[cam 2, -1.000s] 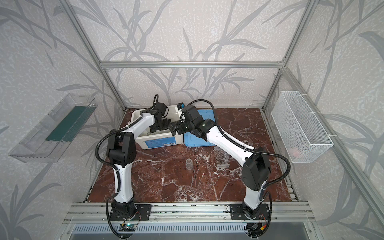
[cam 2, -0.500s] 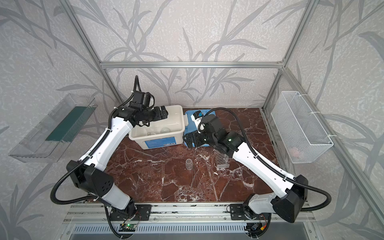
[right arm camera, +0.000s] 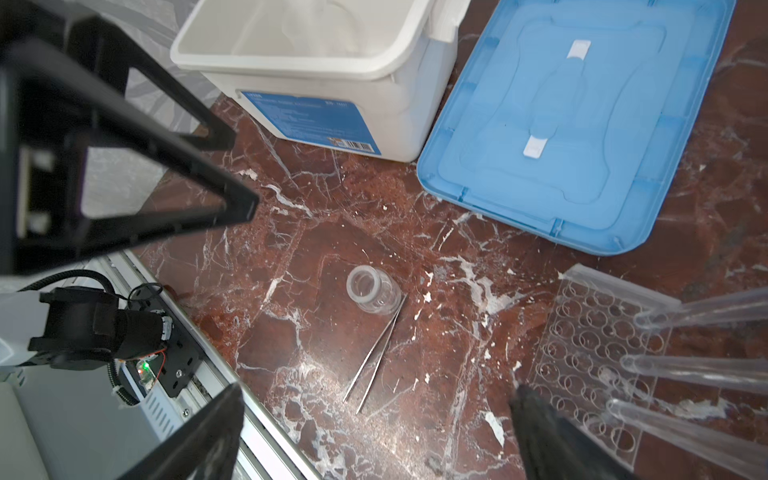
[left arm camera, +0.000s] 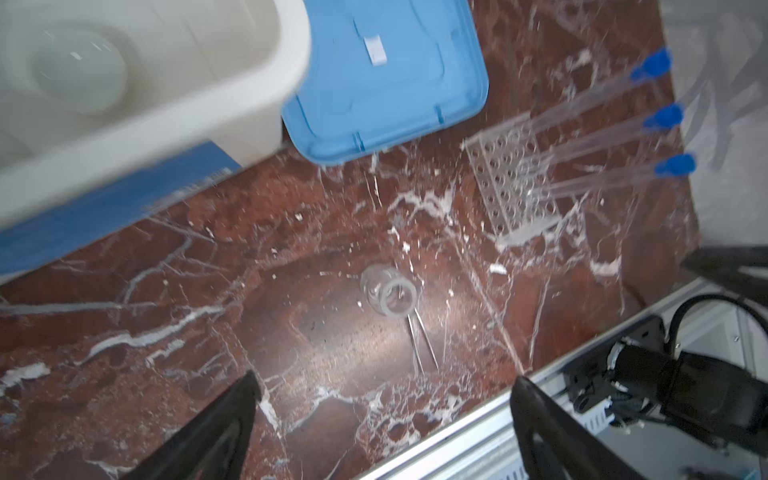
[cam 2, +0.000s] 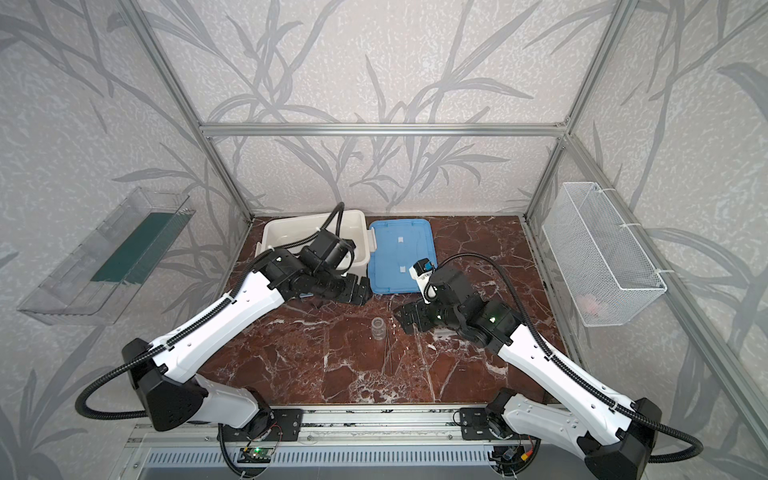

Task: Organize the chemistry lab equipment
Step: 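Move the left gripper down to the clear glass bottle and grasp it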

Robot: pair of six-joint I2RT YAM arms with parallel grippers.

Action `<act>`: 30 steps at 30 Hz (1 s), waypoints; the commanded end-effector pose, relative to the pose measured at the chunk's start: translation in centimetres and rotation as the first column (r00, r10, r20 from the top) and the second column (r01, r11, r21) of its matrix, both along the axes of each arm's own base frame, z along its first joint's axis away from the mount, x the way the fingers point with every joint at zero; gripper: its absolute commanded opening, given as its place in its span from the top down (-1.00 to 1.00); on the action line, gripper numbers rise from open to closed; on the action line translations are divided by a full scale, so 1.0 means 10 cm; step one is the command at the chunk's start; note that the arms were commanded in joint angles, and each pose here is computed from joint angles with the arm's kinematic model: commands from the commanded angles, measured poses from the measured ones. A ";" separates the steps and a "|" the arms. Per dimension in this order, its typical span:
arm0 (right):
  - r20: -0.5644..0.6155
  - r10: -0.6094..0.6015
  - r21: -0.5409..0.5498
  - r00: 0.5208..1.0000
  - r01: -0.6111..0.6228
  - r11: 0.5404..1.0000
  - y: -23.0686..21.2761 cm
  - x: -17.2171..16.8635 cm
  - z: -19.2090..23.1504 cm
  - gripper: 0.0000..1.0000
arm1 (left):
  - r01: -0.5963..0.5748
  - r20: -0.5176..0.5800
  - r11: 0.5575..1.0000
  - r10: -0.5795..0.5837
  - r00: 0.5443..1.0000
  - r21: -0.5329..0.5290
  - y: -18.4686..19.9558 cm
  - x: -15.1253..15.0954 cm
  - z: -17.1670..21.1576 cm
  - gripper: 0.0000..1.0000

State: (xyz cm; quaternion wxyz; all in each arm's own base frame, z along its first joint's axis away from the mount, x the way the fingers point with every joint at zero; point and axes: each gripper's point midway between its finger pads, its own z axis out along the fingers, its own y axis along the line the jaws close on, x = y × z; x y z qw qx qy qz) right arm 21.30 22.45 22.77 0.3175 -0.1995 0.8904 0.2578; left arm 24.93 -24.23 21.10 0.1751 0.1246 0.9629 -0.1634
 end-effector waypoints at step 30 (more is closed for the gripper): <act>-0.051 -0.115 -0.102 0.992 0.110 0.989 -0.23 0.02 -0.60 -0.92 | -0.075 -0.153 0.976 0.108 0.982 0.207 -0.36 0.00 -1.62 -0.45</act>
